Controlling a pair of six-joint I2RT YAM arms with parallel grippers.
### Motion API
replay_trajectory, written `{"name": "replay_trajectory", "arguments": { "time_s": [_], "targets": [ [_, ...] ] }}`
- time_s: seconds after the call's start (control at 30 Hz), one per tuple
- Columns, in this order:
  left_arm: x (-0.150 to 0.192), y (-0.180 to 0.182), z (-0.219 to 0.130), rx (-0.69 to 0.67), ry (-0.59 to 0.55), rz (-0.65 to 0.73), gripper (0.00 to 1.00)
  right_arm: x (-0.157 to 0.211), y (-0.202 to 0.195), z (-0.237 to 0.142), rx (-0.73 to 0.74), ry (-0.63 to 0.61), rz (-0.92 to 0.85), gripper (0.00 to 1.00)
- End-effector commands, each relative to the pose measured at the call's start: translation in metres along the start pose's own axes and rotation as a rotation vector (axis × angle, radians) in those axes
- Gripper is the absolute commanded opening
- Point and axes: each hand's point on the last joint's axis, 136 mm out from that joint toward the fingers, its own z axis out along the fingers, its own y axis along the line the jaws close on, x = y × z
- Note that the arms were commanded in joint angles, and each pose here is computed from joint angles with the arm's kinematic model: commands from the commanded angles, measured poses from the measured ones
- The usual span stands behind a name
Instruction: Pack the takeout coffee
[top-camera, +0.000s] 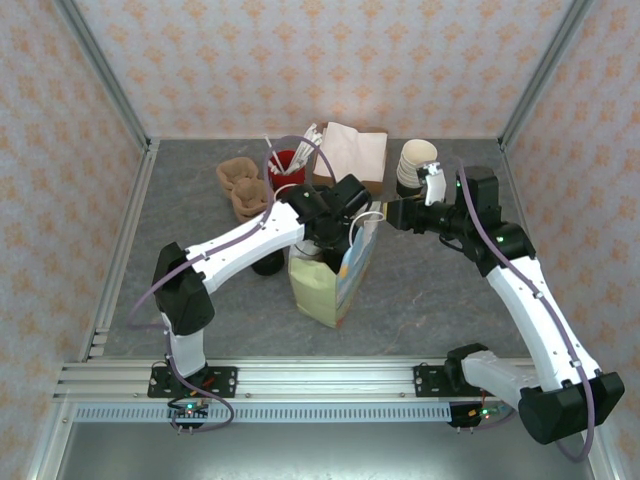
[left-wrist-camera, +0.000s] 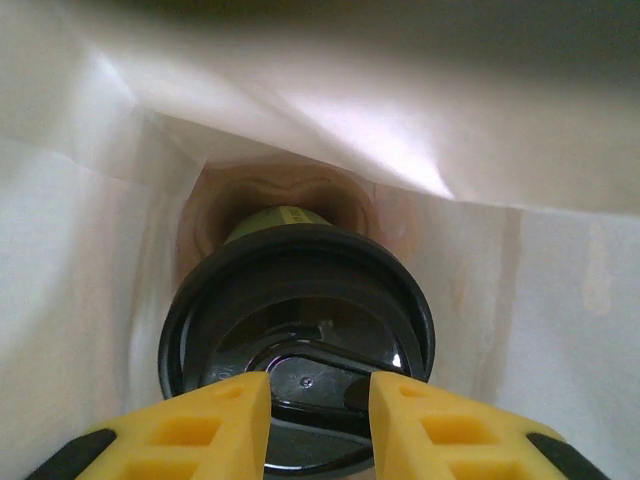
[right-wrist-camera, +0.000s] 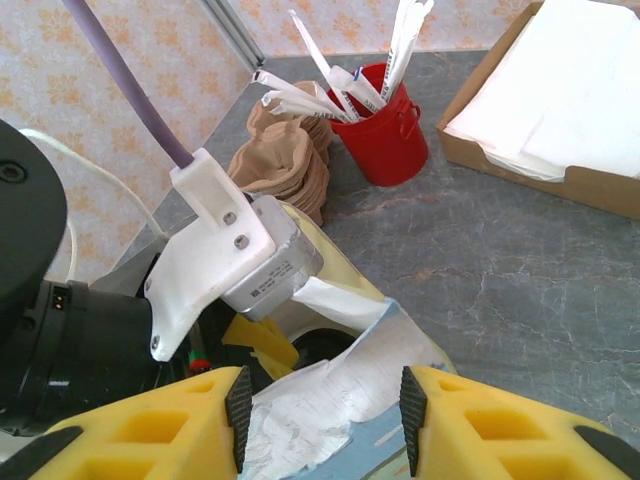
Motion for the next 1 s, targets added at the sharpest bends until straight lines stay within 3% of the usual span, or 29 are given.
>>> {"name": "replay_trajectory", "arguments": {
  "time_s": [0.0, 0.5, 0.97],
  "targets": [
    [0.017, 0.009, 0.014, -0.053, 0.053, 0.022, 0.32, -0.003, -0.001, -0.005, 0.013, -0.033, -0.003, 0.45],
    [0.018, 0.008, 0.026, -0.056, 0.073, 0.067, 0.32, 0.002, -0.001, -0.012, 0.03, -0.036, 0.011, 0.46],
    [-0.025, -0.002, -0.066, -0.023, -0.078, 0.027, 0.53, -0.01, -0.008, -0.016, 0.083, -0.093, 0.059, 0.55]
  ]
}}
